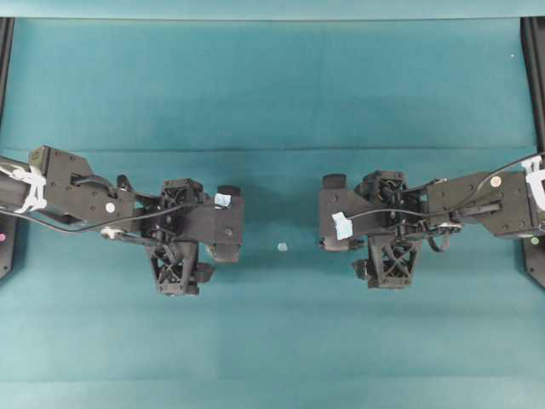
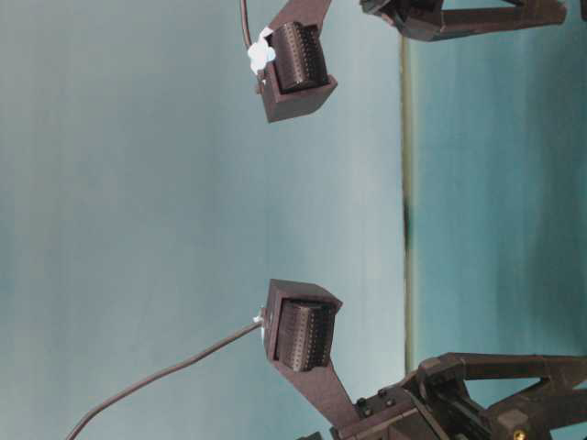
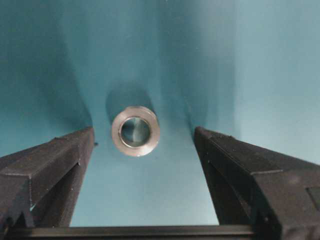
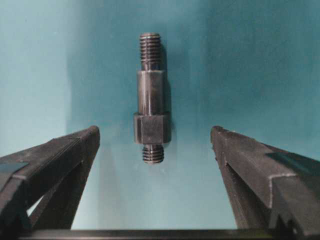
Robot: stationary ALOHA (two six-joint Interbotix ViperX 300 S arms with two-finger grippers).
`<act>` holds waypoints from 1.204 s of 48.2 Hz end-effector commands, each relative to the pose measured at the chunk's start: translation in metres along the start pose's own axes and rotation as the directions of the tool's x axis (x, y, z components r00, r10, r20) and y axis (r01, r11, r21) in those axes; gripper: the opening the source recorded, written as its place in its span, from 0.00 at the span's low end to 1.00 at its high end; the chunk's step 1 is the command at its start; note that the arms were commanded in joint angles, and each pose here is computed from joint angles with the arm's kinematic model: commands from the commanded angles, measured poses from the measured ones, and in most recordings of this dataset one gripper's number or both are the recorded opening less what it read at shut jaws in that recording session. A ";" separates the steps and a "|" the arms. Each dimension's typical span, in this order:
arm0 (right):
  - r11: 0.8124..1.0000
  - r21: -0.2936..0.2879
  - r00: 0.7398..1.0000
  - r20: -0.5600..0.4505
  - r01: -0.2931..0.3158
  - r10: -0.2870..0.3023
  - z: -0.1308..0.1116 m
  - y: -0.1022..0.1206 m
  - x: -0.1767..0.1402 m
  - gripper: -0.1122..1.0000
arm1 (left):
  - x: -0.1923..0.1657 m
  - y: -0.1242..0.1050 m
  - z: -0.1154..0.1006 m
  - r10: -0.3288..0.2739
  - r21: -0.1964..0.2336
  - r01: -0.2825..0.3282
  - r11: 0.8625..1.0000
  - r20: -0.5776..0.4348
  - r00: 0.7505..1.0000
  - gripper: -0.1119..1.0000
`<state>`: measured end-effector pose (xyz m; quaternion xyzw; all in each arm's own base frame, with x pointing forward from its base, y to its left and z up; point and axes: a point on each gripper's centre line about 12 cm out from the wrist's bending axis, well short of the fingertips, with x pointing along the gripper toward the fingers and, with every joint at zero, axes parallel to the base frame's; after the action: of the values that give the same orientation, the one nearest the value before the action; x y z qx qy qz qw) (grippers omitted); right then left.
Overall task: Insert the washer onto the shaft with both hands.
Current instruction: 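Lower both open grippers around the washer and the shaft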
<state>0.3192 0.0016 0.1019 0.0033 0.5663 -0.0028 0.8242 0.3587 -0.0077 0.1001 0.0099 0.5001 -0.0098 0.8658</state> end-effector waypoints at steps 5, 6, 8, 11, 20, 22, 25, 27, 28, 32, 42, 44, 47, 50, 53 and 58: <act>1.000 0.003 1.000 0.011 -0.002 0.002 0.002 0.001 -0.001 0.89 | -0.001 0.001 0.003 0.001 0.002 -0.001 1.000 0.017 1.000 0.91; 1.000 0.003 1.000 0.011 -0.002 0.002 0.002 0.001 -0.001 0.89 | -0.001 0.001 0.004 0.001 0.002 -0.001 1.000 0.020 1.000 0.91; 1.000 0.002 1.000 0.011 -0.002 0.002 0.001 0.001 0.000 0.89 | 0.000 0.001 0.004 0.002 0.000 -0.002 1.000 0.023 1.000 0.91; 1.000 0.003 1.000 0.014 -0.002 0.002 0.002 0.001 0.000 0.89 | 0.000 0.002 0.005 0.003 -0.001 -0.003 1.000 0.026 1.000 0.91; 1.000 0.002 1.000 0.017 -0.002 0.002 0.001 0.001 0.001 0.89 | 0.000 0.002 0.004 0.003 -0.002 -0.003 1.000 0.023 1.000 0.91; 1.000 0.002 1.000 0.017 -0.002 0.002 0.001 0.001 0.002 0.89 | 0.000 0.002 0.005 0.003 -0.002 -0.003 1.000 0.024 1.000 0.91; 1.000 0.002 1.000 0.015 -0.002 0.002 0.000 0.001 0.004 0.89 | 0.000 0.002 0.005 0.003 -0.002 -0.003 1.000 0.026 1.000 0.91; 1.000 0.002 1.000 0.012 -0.002 0.002 -0.001 0.001 0.005 0.89 | 0.000 0.002 0.005 0.003 -0.002 -0.003 1.000 0.026 1.000 0.91; 1.000 0.000 1.000 0.015 -0.002 0.002 -0.001 0.001 0.005 0.89 | 0.000 0.002 0.005 0.003 -0.002 -0.003 1.000 0.026 1.000 0.91; 1.000 0.002 1.000 0.015 -0.002 0.002 -0.003 0.001 0.008 0.89 | 0.000 0.002 0.005 0.003 -0.004 -0.003 1.000 0.026 1.000 0.91; 1.000 0.001 1.000 0.015 -0.002 0.002 -0.006 0.001 0.010 0.89 | 0.000 0.002 0.005 0.003 -0.002 -0.003 1.000 0.028 1.000 0.91; 1.000 0.001 1.000 0.015 -0.002 0.002 -0.006 0.001 0.010 0.89 | 0.000 0.002 0.005 0.003 -0.002 -0.003 1.000 0.028 1.000 0.91; 1.000 0.001 1.000 0.015 -0.002 0.002 -0.006 0.001 0.010 0.89 | 0.000 0.002 0.005 0.003 -0.002 -0.003 1.000 0.028 1.000 0.91; 1.000 0.001 1.000 0.015 -0.002 0.002 -0.006 0.001 0.010 0.89 | 0.000 0.002 0.005 0.003 -0.002 -0.003 1.000 0.028 1.000 0.91; 1.000 0.001 1.000 0.017 -0.002 0.002 -0.006 0.001 0.010 0.89 | 0.000 0.002 0.005 0.003 -0.002 -0.003 1.000 0.028 1.000 0.91; 1.000 0.001 1.000 0.017 -0.002 0.002 -0.006 0.001 0.010 0.89 | 0.000 0.002 0.006 0.003 -0.004 -0.003 1.000 0.029 1.000 0.91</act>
<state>0.3159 0.0021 0.0905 0.0030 0.5613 -0.0019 0.8276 0.3601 -0.0062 0.0988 0.0080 0.4962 -0.0078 0.8682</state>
